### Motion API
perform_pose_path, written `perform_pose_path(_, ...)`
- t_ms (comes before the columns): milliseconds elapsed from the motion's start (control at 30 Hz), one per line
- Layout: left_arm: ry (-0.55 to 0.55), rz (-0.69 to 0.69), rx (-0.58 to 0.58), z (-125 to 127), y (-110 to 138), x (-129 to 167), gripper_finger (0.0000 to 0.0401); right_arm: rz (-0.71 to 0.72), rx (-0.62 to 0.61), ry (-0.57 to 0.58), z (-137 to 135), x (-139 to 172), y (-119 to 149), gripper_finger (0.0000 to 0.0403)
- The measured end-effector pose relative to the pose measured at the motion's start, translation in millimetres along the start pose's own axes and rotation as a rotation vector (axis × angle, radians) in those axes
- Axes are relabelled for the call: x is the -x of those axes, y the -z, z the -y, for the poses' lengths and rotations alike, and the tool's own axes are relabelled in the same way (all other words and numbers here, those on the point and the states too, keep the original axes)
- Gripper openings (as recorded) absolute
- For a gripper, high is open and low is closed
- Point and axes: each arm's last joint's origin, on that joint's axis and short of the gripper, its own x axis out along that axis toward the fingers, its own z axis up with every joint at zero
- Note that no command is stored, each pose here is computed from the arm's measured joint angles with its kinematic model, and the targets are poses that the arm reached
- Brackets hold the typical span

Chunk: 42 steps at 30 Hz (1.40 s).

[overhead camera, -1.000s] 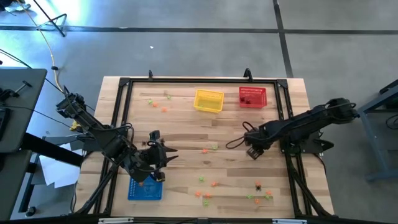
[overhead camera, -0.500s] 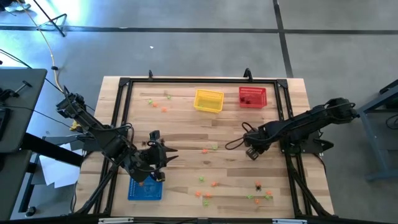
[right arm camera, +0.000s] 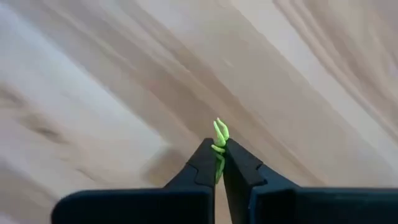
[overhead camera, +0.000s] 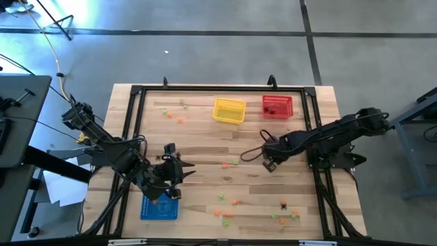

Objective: Sort Halloween decoration
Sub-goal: Put the green spider toy into the yellow bin

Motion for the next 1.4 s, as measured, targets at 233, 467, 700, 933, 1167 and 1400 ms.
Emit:
perform_pose_path(233, 0.005, -0.017, 0.002, -0.4, 1.6, 0.1, 0.0074, 0.297, 0.082, -0.116, -32.6, 45.6, -38.2, 0.0002)
perform_pose_path(467, -0.11, 0.037, 0.003, -4.1, -0.3, -0.3, 0.0074, 0.548, 0.056, -0.228, -26.5, 66.3, -91.5, 0.0001)
perform_pose_path(700, -0.159, 0.086, -0.015, -14.2, -6.0, 9.6, 0.0074, 0.616, -0.019, -0.211, 7.0, 51.1, -138.7, 0.0001)
perform_pose_path(933, -0.167, 0.102, -0.107, -22.2, -9.8, 18.0, 0.0074, 0.659, -0.059, -0.255, 23.9, 22.1, -175.8, 0.0001)
perform_pose_path(1167, -0.177, 0.087, -0.294, -23.0, -9.9, 18.8, 0.0074, 0.656, -0.106, -0.248, 38.7, -0.6, -193.1, 0.0001)
perform_pose_path(1400, -0.167, 0.083, -0.324, -22.7, -9.9, 18.7, 0.0074, 0.644, -0.089, -0.255, 43.9, -2.8, -195.6, 0.0001)
